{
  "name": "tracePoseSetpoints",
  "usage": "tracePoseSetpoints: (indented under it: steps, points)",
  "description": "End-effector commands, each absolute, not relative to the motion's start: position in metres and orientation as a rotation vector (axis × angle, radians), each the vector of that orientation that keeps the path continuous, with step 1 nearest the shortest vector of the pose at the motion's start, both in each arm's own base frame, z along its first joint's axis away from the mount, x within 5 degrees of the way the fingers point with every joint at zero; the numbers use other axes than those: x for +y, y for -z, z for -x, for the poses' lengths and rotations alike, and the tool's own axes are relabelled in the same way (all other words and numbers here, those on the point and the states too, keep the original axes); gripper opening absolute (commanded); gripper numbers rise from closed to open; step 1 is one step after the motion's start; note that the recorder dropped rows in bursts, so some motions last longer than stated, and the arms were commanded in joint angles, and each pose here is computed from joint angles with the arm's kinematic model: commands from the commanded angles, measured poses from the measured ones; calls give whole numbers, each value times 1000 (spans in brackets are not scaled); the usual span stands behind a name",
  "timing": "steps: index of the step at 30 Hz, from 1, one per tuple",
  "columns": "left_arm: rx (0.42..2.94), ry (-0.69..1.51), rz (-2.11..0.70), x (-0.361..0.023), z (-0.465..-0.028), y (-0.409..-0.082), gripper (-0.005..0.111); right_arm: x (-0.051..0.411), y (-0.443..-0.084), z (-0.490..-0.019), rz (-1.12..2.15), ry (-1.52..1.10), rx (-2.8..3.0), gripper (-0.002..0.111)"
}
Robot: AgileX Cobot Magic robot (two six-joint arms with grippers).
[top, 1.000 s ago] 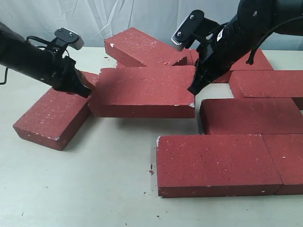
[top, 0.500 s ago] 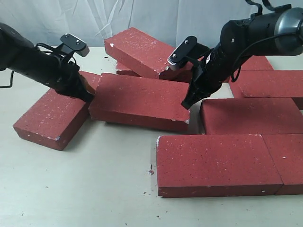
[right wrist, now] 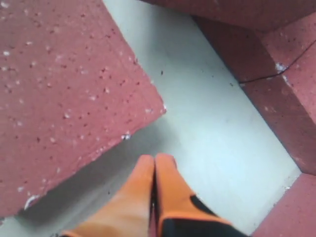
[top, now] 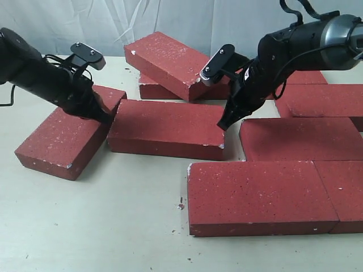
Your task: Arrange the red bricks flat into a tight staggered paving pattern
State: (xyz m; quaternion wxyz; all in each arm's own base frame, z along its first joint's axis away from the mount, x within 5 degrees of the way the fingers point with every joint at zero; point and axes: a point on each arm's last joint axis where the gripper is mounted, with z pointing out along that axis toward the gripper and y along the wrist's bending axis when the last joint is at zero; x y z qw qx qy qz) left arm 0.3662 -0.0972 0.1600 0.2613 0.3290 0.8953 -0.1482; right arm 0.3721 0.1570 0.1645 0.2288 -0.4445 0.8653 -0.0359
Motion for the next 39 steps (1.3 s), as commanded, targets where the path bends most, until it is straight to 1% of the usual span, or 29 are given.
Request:
tracePoseSetpoints:
  steps: [1,4,6,8,10,11,13,14,16,21,26,30,33,39]
  points:
    - [2424,394,-863,-99,-367,-163,9,149,-166,-368,1288,181,2436,14]
    - [2398,395,-881,-99,-363,-177,9,145,-176,-367,1192,222,2469,21]
    - [2378,427,-902,-101,-357,-191,9,143,-192,-365,1075,213,2475,22]
    - [2372,484,-958,-103,-347,-204,9,143,-211,-359,934,136,2496,22]
    - [2378,561,-1034,-105,-335,-214,8,146,-223,-349,913,43,2479,18]
    - [2398,612,-1107,-107,-327,-216,7,149,-227,-343,953,-16,2450,13]
    - [2441,688,-1274,-109,-313,-214,4,157,-227,-331,1068,-124,2379,-1]
    - [2457,696,-1361,-110,-307,-211,2,161,-224,-324,1123,-197,2351,-1]
    - [2477,640,-1441,-110,-304,-202,0,168,-221,-316,1269,-309,2255,-1]
    - [2508,641,-1411,-118,-310,-179,0,182,-213,-302,1421,-562,2215,-1]
    - [2529,653,-1358,-122,-319,-163,0,191,-201,-303,1489,-560,2198,-1]
    - [2550,722,-1314,-126,-323,-155,0,199,-189,-301,1580,-640,2234,-1]
    - [2557,736,-1323,-128,-327,-151,0,203,-181,-304,1649,-602,2229,-1]
    - [2581,748,-1318,-130,-335,-137,0,205,-167,-314,1644,-558,2239,-1]
